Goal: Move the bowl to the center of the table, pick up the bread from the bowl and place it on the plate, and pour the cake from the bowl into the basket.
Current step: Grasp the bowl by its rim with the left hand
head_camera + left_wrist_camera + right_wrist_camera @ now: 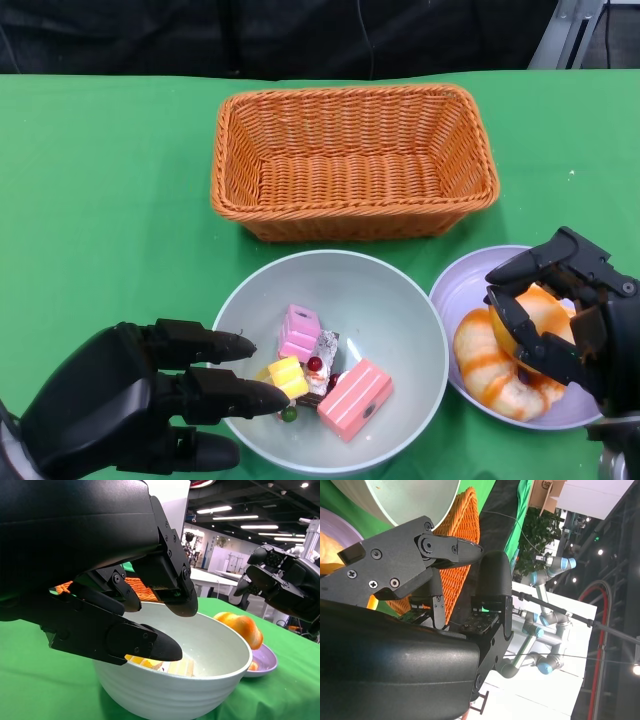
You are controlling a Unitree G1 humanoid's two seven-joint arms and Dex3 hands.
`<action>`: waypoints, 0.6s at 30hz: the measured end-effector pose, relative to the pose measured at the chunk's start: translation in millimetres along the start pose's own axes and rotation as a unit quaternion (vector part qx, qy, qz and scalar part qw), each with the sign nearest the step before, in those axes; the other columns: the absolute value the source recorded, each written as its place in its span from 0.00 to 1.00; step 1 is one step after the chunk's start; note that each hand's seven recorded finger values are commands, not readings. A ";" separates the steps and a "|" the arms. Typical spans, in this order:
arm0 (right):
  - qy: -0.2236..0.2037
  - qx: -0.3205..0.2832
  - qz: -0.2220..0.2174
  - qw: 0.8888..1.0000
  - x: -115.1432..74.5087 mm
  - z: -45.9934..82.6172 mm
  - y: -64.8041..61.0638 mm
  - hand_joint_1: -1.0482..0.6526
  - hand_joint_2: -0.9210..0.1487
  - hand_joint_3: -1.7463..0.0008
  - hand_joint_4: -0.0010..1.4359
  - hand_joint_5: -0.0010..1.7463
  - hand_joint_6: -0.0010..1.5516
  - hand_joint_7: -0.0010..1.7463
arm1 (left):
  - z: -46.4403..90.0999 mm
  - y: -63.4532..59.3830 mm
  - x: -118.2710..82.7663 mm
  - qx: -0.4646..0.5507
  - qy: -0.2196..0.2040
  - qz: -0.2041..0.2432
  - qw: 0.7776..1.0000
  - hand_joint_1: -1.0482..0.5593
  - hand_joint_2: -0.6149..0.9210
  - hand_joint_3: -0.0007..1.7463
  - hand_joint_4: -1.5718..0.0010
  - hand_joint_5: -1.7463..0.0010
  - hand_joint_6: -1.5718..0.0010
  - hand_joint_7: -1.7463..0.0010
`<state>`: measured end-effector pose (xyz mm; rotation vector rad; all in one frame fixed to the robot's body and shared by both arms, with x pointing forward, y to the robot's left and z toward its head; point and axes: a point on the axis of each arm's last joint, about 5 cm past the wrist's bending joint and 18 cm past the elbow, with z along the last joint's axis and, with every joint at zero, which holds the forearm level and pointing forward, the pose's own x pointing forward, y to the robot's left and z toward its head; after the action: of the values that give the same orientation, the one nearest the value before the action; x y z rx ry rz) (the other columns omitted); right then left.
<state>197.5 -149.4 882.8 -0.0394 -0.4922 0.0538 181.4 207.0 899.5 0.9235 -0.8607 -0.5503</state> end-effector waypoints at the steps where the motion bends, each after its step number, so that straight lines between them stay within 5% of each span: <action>1: 0.000 0.000 -0.001 1.000 0.1 0.2 -0.1 0.55 0.17 0.69 0.46 0.81 0.41 0.70 | 0.0 0.1 -0.1 0.000 0.000 -0.001 1.000 0.35 1.00 0.08 0.47 0.99 0.40 0.97; 18: -0.011 0.001 -0.006 1.000 1.9 4.5 0.2 0.54 0.16 0.71 0.45 0.81 0.41 0.70 | 0.1 -8.9 0.6 0.018 0.024 -0.058 0.998 0.37 1.00 0.04 0.46 0.99 0.43 1.00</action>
<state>197.1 -149.0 887.6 -0.0331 -0.5150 0.0428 181.2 202.0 892.1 1.0202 -0.7794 -0.6129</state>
